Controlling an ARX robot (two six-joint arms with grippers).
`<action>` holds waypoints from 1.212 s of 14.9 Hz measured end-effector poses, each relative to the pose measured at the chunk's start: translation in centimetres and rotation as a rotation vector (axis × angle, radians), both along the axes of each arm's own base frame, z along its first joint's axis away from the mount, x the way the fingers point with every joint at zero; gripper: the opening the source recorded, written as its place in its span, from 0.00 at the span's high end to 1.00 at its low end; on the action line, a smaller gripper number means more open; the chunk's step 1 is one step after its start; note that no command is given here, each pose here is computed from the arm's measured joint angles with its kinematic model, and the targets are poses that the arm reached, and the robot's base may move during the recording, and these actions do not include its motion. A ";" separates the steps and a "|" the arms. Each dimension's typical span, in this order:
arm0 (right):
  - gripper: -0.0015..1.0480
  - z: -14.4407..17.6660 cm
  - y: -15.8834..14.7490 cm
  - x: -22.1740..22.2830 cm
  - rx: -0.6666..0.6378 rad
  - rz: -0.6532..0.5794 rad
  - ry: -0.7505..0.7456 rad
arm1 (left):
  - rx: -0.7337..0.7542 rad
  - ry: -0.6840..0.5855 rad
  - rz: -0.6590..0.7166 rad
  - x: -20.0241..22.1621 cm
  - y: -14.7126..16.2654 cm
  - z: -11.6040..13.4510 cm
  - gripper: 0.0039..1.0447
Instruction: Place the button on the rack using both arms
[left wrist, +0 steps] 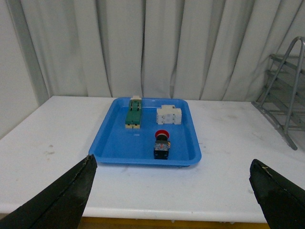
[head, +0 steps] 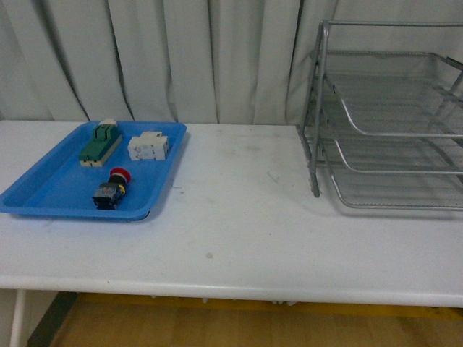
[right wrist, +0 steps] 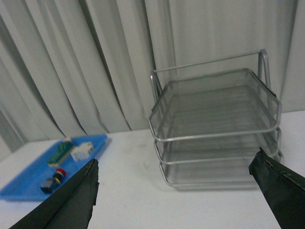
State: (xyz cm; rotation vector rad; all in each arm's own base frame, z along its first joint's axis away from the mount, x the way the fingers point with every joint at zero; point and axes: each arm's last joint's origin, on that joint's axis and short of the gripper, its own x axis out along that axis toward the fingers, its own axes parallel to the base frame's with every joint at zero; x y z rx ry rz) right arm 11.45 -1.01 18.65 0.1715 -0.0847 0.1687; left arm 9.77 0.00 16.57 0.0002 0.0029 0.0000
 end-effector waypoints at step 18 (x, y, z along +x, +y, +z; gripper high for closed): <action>0.06 -12.5 -5.6 23.4 1.299 -0.010 0.466 | 0.000 0.000 0.000 0.0 0.0 0.0 0.06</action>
